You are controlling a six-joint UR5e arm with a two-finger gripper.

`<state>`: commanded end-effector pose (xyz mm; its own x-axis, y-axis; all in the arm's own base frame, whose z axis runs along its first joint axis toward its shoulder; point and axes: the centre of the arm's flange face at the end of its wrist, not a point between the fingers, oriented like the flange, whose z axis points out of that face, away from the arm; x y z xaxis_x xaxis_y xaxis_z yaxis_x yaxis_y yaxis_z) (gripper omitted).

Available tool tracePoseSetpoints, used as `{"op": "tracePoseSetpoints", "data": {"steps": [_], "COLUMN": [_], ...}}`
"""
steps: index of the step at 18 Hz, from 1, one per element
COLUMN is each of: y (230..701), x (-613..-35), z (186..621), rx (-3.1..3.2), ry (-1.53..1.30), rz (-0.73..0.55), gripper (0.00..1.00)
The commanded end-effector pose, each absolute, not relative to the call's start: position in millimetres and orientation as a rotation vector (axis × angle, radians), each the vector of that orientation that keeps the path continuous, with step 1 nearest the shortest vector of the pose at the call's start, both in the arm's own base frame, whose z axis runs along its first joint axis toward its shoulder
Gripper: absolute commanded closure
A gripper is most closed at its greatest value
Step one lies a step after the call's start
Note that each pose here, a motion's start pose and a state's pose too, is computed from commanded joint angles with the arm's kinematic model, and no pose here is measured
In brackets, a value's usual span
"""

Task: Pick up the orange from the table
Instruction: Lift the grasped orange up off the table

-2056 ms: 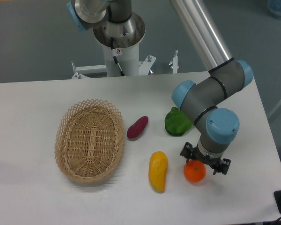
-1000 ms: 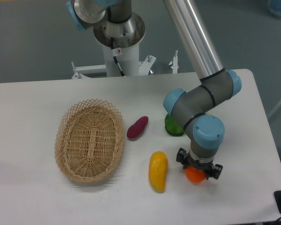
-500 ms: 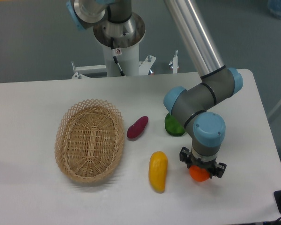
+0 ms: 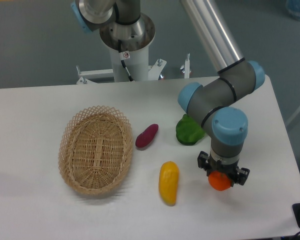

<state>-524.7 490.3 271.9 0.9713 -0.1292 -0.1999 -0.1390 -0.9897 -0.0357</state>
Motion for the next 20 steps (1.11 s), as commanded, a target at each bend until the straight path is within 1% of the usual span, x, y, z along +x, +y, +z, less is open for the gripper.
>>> {"op": "tracePoseSetpoints", "data": {"steps": [4,8,12,16,20], "y": [477.2,469.6,467.8,467.2,468.2], "x": [-534.9,-538.7,-540.3,-547.2,-554.0], "z": [287.7,291.3,299.5,311.1,318.3], "rx": [-3.055,-3.064,-3.061,-3.079,-3.065], "ry": [0.178,0.163,0.159,0.233,0.228], "rz": [0.330,0.313,0.325,0.280,0.295], "gripper": [0.22,0.22,0.22,0.22,0.22]}}
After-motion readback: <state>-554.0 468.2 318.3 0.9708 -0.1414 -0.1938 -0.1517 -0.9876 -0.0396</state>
